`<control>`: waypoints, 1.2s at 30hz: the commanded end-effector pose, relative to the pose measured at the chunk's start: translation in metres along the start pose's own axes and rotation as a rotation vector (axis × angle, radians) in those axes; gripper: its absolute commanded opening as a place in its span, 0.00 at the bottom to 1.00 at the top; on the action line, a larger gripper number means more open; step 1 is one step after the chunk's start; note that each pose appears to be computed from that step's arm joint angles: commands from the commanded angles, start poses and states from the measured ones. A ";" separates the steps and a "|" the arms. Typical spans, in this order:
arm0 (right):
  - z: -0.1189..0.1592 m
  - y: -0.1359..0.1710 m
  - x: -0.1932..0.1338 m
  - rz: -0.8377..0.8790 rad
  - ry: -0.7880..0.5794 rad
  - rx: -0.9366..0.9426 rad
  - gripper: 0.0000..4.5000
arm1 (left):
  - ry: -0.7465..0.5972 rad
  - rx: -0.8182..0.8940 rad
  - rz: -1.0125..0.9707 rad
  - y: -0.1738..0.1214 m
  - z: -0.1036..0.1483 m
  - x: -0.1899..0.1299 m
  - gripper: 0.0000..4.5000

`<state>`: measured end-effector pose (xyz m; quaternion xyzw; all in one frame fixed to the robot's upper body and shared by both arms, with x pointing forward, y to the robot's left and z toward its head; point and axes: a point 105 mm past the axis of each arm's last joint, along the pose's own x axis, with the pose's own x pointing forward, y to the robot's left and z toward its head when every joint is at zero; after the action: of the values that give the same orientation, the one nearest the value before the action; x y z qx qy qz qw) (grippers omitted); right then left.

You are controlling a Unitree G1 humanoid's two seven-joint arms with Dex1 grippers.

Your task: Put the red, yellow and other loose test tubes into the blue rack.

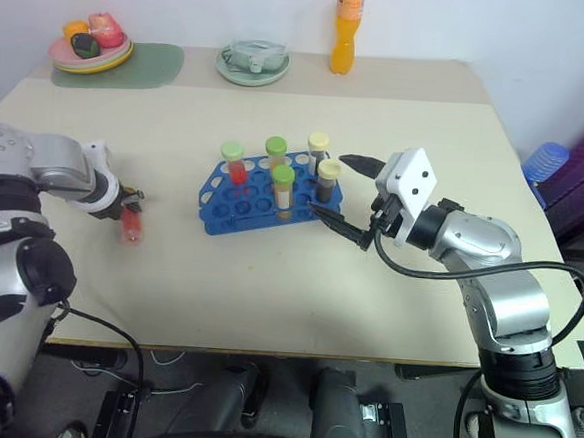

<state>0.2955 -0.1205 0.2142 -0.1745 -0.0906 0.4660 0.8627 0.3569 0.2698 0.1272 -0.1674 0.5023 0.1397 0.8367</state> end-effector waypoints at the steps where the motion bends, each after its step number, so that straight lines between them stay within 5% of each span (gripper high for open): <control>1: 0.009 0.001 -0.002 0.000 -0.038 -0.035 1.00 | -0.070 0.013 -0.025 0.008 0.002 -0.007 0.22; 8: 0.003 0.002 -0.002 0.023 -0.033 -0.022 1.00 | -0.337 0.151 -0.158 0.012 -0.006 -0.037 0.22; 11: 0.001 0.001 -0.001 0.030 -0.032 -0.016 1.00 | -0.515 0.218 -0.277 0.003 -0.009 -0.056 0.22; 13: -0.001 0.001 0.000 0.034 -0.032 -0.009 1.00 | -0.730 0.225 -0.554 -0.021 -0.004 -0.081 0.22; 15: -0.003 0.001 -0.001 0.036 -0.031 -0.007 1.00 | -0.950 0.362 -0.588 -0.024 -0.002 -0.103 0.22; 20: -0.012 0.004 -0.008 0.020 -0.006 0.026 1.00 | -1.169 0.546 -0.845 -0.047 -0.026 -0.128 0.22; 29: -0.035 0.008 -0.037 -0.061 0.073 0.081 1.00 | -1.314 0.790 -1.059 -0.107 -0.057 -0.109 0.22; 36: -0.040 0.011 -0.055 -0.140 0.118 0.090 1.00 | -1.372 0.806 -1.059 -0.135 -0.065 -0.069 0.22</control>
<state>0.2734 -0.1696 0.1586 -0.1369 -0.0076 0.4011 0.9057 0.3282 0.1150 0.1709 0.0258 -0.1996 -0.3758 0.9046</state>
